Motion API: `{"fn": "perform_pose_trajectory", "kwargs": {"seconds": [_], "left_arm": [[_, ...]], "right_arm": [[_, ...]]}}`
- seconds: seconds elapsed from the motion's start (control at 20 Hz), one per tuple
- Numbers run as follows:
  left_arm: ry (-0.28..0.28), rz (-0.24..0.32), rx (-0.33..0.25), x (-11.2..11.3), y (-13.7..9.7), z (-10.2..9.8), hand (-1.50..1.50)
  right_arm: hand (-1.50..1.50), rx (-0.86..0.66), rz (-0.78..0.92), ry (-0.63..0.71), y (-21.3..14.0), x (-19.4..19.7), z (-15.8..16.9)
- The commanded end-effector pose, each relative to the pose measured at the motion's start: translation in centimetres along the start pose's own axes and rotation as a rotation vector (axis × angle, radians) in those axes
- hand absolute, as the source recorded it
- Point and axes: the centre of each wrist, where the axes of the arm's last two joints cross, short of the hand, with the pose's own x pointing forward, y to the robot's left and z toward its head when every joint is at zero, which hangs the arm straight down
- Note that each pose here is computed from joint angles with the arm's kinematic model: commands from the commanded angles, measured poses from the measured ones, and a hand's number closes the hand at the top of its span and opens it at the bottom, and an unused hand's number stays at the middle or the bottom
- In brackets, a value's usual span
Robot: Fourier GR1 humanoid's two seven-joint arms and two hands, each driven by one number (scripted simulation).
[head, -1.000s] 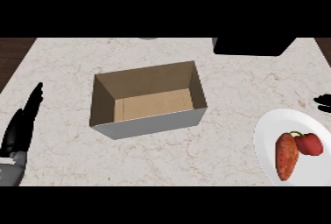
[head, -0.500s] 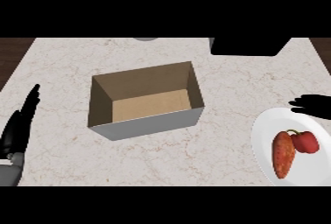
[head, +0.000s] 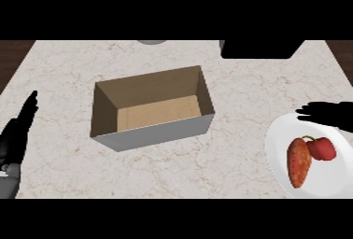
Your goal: Pick the bell pepper from the plate and place it in the cardboard box
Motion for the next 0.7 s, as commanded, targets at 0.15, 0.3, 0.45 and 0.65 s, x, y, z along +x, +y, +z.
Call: {"fn": "perform_pose_trajectory", "kwargs": {"seconds": [0.15, 0.3, 0.45, 0.65], "left_arm": [[0.013, 0.014, 0.008, -1.2, 0.7, -1.2, 0.0], [0.015, -0.013, 0.0, 0.0, 0.5, -0.7, 0.0], [0.014, -0.004, 0.018, -0.8, 0.5, 0.9, 0.0], [0.016, -0.008, 0.016, -0.9, 0.3, 1.3, 0.0]], "right_arm": [[-1.5, -0.002, -0.008, -0.056, -0.1, -0.5, 0.8], [-1.5, 0.021, -0.041, -0.12, 0.5, 0.7, -0.1], [-1.5, 0.022, -0.043, -0.158, 0.0, 1.3, -0.7], [-1.5, 0.0, -0.028, -0.197, -0.4, 3.1, -0.8]]}}
